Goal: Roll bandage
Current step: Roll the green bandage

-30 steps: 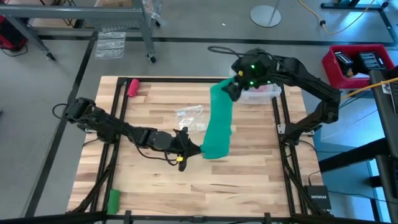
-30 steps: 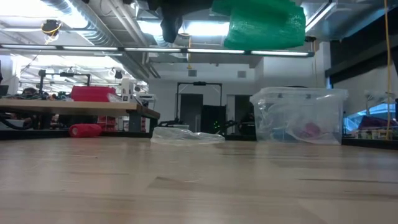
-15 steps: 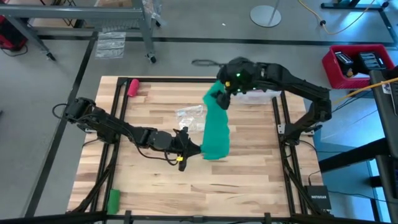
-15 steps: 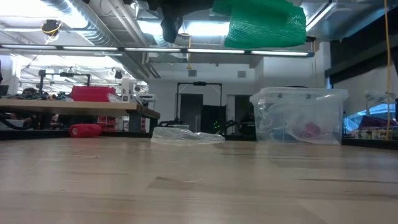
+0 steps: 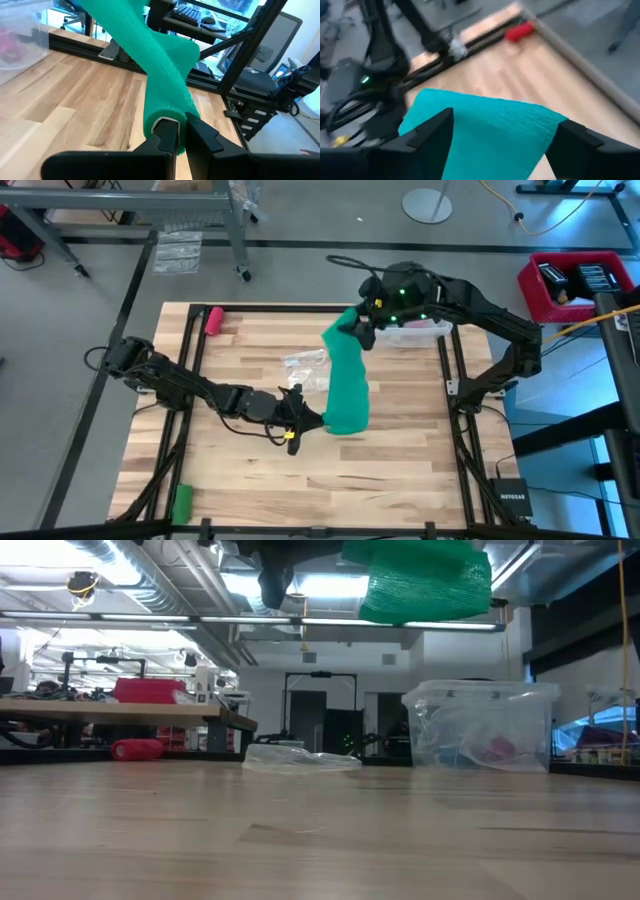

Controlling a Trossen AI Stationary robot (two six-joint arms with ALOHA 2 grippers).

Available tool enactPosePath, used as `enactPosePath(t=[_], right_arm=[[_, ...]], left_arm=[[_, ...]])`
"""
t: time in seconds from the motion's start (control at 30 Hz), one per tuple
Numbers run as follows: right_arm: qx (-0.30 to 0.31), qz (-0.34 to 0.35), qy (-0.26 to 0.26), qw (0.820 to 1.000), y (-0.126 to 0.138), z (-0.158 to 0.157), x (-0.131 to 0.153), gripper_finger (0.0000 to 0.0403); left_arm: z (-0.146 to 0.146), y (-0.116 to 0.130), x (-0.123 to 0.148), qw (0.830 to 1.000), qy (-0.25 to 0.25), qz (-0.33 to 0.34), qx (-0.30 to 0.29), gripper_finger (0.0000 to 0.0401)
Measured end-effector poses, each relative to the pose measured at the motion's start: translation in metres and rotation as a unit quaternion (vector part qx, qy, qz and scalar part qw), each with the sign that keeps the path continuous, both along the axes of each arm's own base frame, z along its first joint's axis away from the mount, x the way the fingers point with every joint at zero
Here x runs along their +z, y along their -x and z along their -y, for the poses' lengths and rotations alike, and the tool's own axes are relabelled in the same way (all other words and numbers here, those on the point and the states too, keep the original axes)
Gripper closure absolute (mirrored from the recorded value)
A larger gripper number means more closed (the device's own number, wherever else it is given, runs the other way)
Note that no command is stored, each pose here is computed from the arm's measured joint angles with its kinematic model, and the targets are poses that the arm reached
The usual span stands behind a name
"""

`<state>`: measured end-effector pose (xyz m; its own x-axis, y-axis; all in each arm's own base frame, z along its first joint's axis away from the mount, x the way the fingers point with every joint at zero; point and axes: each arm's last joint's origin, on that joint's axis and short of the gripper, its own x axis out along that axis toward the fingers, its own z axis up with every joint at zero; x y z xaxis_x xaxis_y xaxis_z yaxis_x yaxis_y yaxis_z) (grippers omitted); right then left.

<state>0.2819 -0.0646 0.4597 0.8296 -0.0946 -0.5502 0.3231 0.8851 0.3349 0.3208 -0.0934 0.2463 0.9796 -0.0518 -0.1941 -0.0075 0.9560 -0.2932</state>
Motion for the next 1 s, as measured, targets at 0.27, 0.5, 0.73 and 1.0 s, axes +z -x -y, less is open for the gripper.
enactPosePath(t=[0.27,0.5,0.73,1.0], right_arm=[[-0.142,-0.101,0.059,0.983,0.012,0.005,-0.013,0.0123],[-0.109,-0.172,0.009,0.979,0.023,0.001,-0.023,0.0123],[-0.117,-0.126,-0.022,0.985,0.03,-0.001,-0.013,0.0123],[-0.116,-0.09,-0.008,0.989,0.045,-0.005,0.0,0.0123]], left_arm=[[0.0,0.0,0.0,1.0,-0.001,0.001,0.001,0.0384],[0.003,0.009,0.016,0.999,-0.02,0.029,-0.007,0.0384],[-0.005,0.035,0.051,0.998,-0.034,0.057,0.014,0.0384],[-0.024,0.088,0.089,0.993,-0.06,0.053,0.083,0.0384]])
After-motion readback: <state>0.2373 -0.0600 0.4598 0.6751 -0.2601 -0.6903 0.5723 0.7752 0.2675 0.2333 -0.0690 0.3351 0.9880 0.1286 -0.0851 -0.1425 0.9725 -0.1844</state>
